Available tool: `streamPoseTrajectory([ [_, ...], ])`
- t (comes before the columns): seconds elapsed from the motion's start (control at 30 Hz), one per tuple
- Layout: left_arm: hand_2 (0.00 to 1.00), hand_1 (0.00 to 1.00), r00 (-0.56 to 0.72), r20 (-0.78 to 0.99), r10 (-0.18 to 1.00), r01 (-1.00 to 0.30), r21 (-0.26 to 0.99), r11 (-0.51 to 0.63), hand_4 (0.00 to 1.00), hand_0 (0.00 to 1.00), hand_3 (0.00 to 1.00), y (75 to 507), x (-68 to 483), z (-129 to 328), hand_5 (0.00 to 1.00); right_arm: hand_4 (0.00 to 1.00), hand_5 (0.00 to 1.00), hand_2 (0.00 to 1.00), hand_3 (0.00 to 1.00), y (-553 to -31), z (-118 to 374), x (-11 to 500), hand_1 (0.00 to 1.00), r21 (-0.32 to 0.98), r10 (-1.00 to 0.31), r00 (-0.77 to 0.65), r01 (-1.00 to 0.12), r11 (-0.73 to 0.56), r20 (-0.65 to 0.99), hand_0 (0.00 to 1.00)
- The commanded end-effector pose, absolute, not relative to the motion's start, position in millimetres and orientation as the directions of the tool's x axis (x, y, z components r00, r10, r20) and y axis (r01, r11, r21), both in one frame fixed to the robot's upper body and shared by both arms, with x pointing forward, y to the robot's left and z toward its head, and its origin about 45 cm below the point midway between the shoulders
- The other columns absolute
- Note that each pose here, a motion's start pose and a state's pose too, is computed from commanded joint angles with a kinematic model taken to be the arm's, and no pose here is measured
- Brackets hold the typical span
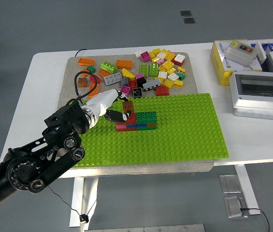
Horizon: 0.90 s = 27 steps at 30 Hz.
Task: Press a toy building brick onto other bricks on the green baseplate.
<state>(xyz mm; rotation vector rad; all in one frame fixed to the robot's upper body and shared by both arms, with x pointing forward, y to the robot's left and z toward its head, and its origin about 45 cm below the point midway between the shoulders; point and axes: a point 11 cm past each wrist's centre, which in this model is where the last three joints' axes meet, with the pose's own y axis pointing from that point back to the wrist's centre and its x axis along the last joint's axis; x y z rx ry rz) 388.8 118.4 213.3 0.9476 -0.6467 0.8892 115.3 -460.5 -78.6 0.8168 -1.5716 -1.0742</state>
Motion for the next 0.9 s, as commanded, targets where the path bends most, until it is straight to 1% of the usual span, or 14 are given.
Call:
streamPoseTrajectory([
  [0.4, 0.840, 0.854, 0.535, 0.776, 0.333, -0.842, 0.459, 0.283, 0.608, 0.925, 0.570, 114, 388, 194, 0.232, 0.612, 0.998, 0.680, 0.746, -460, -78, 117, 0.647, 0.929, -0.897, -0.255, 0.009, 0.371, 0.360, 0.710],
  [0.9, 0.844, 0.857, 0.530, 0.781, 0.329, -0.845, 0.456, 0.279, 0.606, 0.928, 0.569, 114, 391, 191, 0.232, 0.611, 0.998, 0.680, 0.746, -459, -79, 117, 0.643, 0.930, -0.898, -0.258, 0.008, 0.368, 0.358, 0.710],
])
